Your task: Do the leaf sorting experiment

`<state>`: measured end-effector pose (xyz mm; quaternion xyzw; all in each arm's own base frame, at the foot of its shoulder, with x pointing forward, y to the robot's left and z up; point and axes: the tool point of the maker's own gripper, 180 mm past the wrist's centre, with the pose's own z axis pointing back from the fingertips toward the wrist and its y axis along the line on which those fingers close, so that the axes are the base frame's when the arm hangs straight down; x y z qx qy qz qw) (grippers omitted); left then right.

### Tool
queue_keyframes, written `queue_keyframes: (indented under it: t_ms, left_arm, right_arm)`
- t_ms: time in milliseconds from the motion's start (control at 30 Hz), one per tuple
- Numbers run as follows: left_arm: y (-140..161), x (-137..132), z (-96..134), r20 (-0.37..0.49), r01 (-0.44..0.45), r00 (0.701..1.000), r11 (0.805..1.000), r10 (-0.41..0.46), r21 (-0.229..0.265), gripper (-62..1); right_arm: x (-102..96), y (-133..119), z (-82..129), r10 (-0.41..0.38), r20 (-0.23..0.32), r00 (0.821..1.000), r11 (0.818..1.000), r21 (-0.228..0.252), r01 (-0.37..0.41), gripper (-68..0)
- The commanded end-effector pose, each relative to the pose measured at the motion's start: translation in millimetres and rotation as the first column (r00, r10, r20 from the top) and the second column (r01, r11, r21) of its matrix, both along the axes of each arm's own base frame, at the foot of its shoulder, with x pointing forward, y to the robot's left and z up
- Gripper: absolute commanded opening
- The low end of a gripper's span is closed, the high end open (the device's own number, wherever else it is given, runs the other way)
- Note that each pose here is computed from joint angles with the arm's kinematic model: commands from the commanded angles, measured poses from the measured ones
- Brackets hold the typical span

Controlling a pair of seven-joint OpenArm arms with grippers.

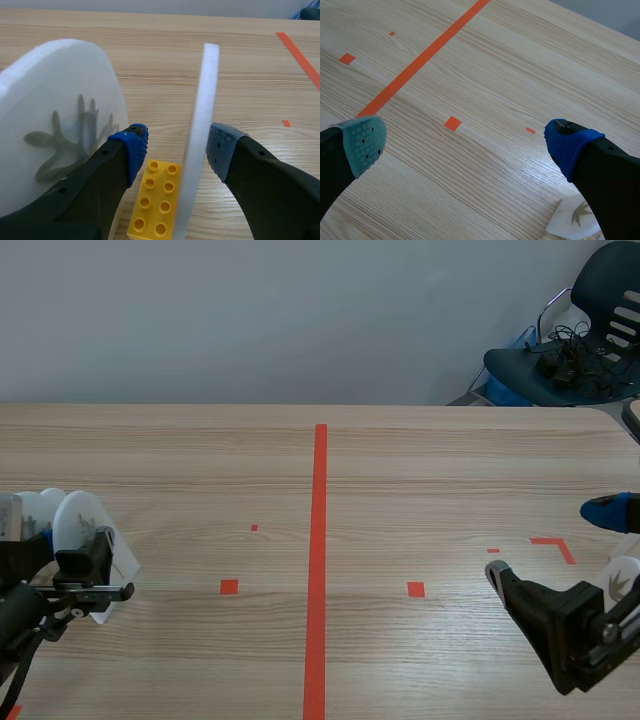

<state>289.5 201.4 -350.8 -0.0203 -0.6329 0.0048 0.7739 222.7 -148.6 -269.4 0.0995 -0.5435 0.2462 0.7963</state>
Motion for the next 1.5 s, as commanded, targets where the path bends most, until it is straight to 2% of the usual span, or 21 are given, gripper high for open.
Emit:
queue_keyframes:
  t_ms: [0, 133, 300, 500, 667, 733, 833, 900, 933, 1067, 1167, 1367, 1467]
  left_arm:
    - [-1, 6, 14, 0.05, 0.006, 0.999, 1.0, -0.005, -0.003, -32.2]
    - [-5, 9, 29, 0.086, 0.022, 0.996, 1.0, -0.022, 0.004, -32.2]
    - [-17, 11, 72, 0.186, 0.069, 0.98, 0.997, -0.072, 0.025, -32.2]
    - [-30, 10, 130, 0.305, 0.126, 0.941, 0.988, -0.146, 0.085, -32.2]
    - [-39, 2, 163, 0.319, 0.17, 0.924, 0.974, -0.211, 0.152, -31.4]
    - [-46, -4, 169, 0.31, 0.201, 0.918, 0.964, -0.246, 0.172, -24.5]
    - [-59, -17, 176, 0.304, 0.257, 0.904, 0.95, -0.302, 0.18, -8.6]
    - [-69, -27, 180, 0.299, 0.303, 0.893, 0.941, -0.336, 0.152, -0.5]
    - [-75, -33, 180, 0.291, 0.331, 0.888, 0.935, -0.355, 0.132, 1.4]
    - [-92, -54, 176, 0.244, 0.422, 0.881, 0.907, -0.405, -0.018, 1.4]
    - [-95, -63, 168, 0.193, 0.435, 0.889, 0.897, -0.414, -0.081, 1.4]
    - [-98, -72, 145, 0.07, 0.446, 0.895, 0.891, -0.441, -0.087, 1.4]
    - [-98, -73, 141, 0.049, 0.448, 0.894, 0.89, -0.445, -0.082, 1.4]
  right_arm:
    - [6.2, 0, 11, -0.003, 0.04, 0.999, 1.0, 0.009, 0.002, 0.4]
    - [6.2, 0, 11, -0.003, 0.041, 0.999, 1.0, 0.009, 0.003, 0.4]
    - [6.2, 1, 11, -0.004, 0.041, 0.999, 1.0, 0.011, 0.004, 0.4]
    - [6.2, 1, 11, -0.004, 0.04, 0.999, 1.0, 0.011, 0.004, 0.4]
    - [6.3, 1, 11, -0.004, 0.042, 0.999, 1.0, 0.011, 0.004, 0.4]
    - [7.0, 1, 12, -0.003, 0.045, 0.999, 1.0, 0.011, 0.003, 0.4]
    - [9.8, 1, 14, -0.003, 0.052, 0.999, 1.0, 0.008, 0.002, 0.4]
    - [11.1, 0, 16, -0.001, 0.052, 0.999, 1.0, 0.001, 0.001, 0.4]
    - [11.8, 1, 17, 0.0, 0.054, 0.999, 1.0, -0.003, 0.0, 0.4]
    - [13.3, 2, 24, 0.006, 0.067, 0.998, 1.0, -0.012, -0.005, 0.4]
    - [15.6, 2, 33, 0.007, 0.089, 0.996, 1.0, -0.021, -0.006, 0.4]
    - [20.0, -1, 49, 0.004, 0.12, 0.993, 0.998, -0.063, 0.003, 0.4]
    - [21.0, -1, 54, 0.007, 0.135, 0.991, 0.998, -0.066, 0.002, 0.4]
